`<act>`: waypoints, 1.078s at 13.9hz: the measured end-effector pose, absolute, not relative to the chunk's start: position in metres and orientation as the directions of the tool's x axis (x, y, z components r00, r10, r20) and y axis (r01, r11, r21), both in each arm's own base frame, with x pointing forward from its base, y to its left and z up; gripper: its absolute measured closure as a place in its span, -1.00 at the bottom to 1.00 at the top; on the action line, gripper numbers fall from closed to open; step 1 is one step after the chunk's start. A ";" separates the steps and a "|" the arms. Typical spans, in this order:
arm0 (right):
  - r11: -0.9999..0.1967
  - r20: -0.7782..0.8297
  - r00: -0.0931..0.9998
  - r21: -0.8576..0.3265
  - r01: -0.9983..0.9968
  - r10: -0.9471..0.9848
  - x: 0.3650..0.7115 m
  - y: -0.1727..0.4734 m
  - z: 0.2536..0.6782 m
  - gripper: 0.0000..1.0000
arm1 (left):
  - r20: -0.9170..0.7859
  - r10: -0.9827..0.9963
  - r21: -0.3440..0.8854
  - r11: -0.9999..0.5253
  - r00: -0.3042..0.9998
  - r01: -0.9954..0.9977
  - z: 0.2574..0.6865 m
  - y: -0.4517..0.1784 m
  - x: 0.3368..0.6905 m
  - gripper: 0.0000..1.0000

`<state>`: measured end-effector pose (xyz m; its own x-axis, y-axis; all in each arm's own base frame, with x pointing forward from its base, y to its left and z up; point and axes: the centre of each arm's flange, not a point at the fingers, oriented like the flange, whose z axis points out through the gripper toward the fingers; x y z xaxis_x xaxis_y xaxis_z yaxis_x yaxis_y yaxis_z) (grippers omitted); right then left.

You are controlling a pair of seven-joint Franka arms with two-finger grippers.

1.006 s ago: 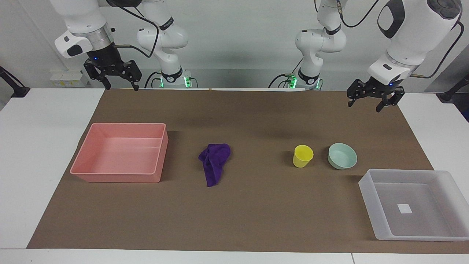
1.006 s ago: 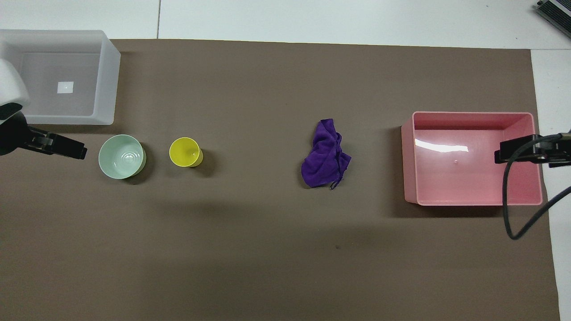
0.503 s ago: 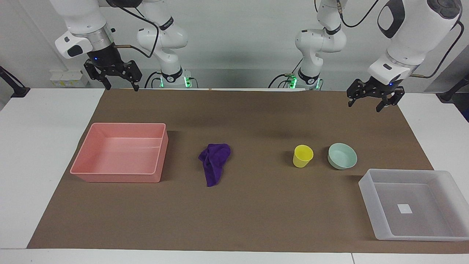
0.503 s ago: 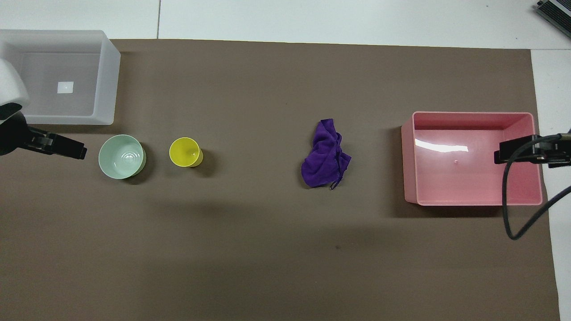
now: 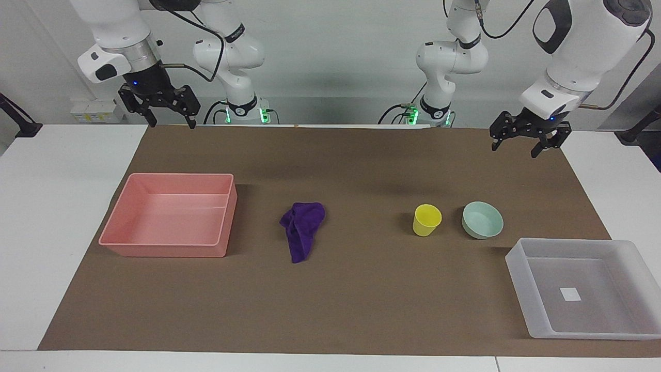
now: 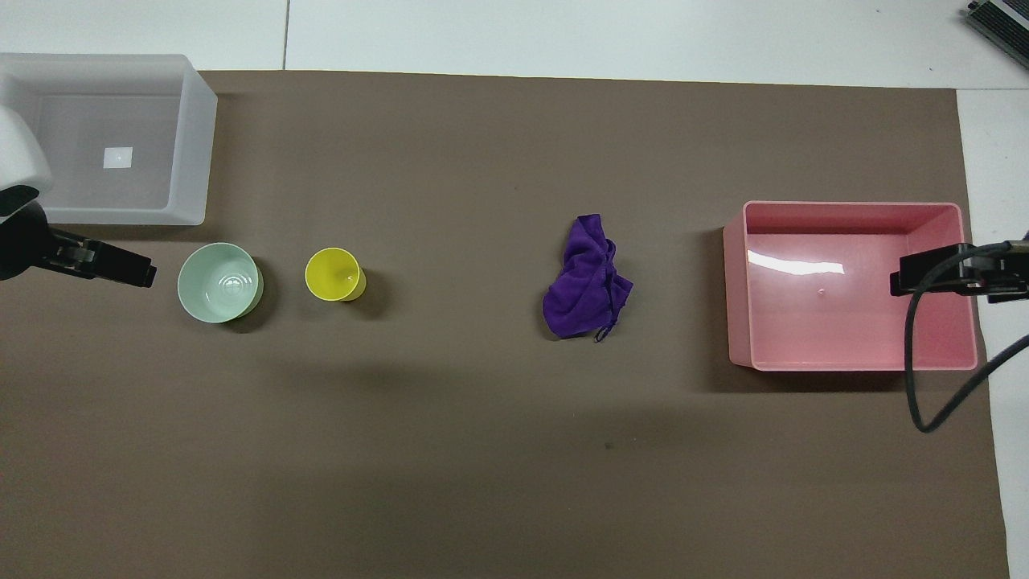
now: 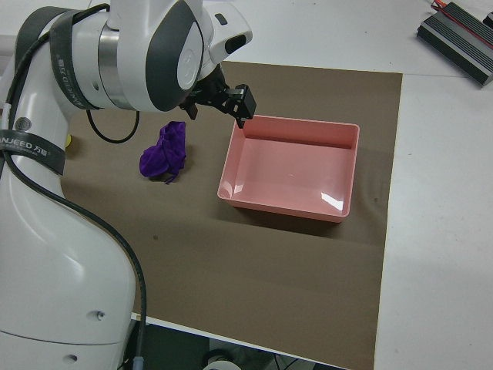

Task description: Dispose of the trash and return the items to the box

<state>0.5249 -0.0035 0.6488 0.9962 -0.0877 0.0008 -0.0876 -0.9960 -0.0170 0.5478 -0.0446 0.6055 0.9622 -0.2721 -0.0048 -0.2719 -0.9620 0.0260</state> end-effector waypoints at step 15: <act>-0.998 0.145 0.989 -0.052 -0.020 -0.028 0.579 0.165 0.506 -1.00 | 0.131 -0.218 0.000 -0.976 0.967 -0.220 0.526 -0.017 0.552 -1.00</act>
